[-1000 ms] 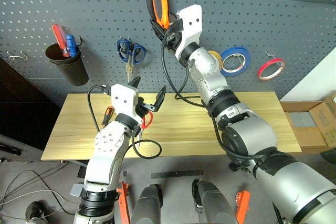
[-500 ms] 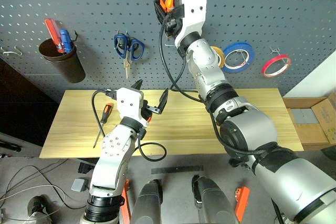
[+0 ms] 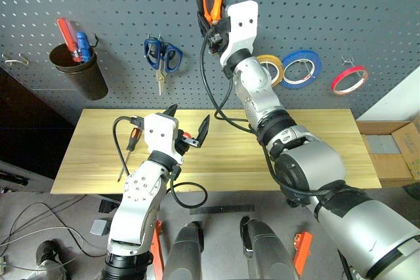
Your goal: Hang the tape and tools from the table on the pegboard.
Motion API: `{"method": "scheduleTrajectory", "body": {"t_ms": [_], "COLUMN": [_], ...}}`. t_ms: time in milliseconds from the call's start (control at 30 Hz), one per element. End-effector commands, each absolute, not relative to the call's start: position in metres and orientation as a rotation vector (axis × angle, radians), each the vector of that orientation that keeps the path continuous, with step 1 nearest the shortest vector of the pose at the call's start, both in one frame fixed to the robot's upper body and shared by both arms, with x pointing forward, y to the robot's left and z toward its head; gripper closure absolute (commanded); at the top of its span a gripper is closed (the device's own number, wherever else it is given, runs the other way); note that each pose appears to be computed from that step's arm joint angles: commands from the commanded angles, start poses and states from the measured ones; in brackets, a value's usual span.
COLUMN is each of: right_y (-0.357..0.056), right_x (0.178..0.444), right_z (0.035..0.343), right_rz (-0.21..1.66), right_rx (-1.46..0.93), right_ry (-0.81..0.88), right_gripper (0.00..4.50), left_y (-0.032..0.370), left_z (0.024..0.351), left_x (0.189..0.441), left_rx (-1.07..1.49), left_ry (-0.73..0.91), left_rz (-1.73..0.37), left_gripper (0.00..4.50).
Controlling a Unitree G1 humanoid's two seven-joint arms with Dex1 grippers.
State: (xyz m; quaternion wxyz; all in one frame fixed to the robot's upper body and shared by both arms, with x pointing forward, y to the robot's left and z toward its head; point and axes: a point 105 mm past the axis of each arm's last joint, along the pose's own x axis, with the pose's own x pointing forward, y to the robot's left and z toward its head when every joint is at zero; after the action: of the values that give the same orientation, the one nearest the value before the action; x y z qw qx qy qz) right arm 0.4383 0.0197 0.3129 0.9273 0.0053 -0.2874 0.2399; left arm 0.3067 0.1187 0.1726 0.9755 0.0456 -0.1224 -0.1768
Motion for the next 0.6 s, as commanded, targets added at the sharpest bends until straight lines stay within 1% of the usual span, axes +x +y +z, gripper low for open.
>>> {"method": "scheduleTrajectory", "body": {"t_ms": [33,267,600], "right_y": [0.003,-0.012,-0.001], "right_x": [0.442,0.447,0.443], "right_z": [0.316,0.318,0.303], "right_rz": [0.428,0.369,0.419], "right_rx": [0.031,0.023,-0.009], "right_ry": [-0.611,-0.611,-0.587], "right_gripper": [2.35,2.35,2.35], "left_y": [0.115,0.114,0.115], "left_z": [0.188,0.187,0.187], "left_x": [0.299,0.299,0.3], "left_rx": [0.093,0.091,0.093], "left_ry": [-0.307,-0.299,-0.297], "left_rz": [-0.378,-0.384,-0.386], "left_gripper": [0.0,0.0,0.0]}}
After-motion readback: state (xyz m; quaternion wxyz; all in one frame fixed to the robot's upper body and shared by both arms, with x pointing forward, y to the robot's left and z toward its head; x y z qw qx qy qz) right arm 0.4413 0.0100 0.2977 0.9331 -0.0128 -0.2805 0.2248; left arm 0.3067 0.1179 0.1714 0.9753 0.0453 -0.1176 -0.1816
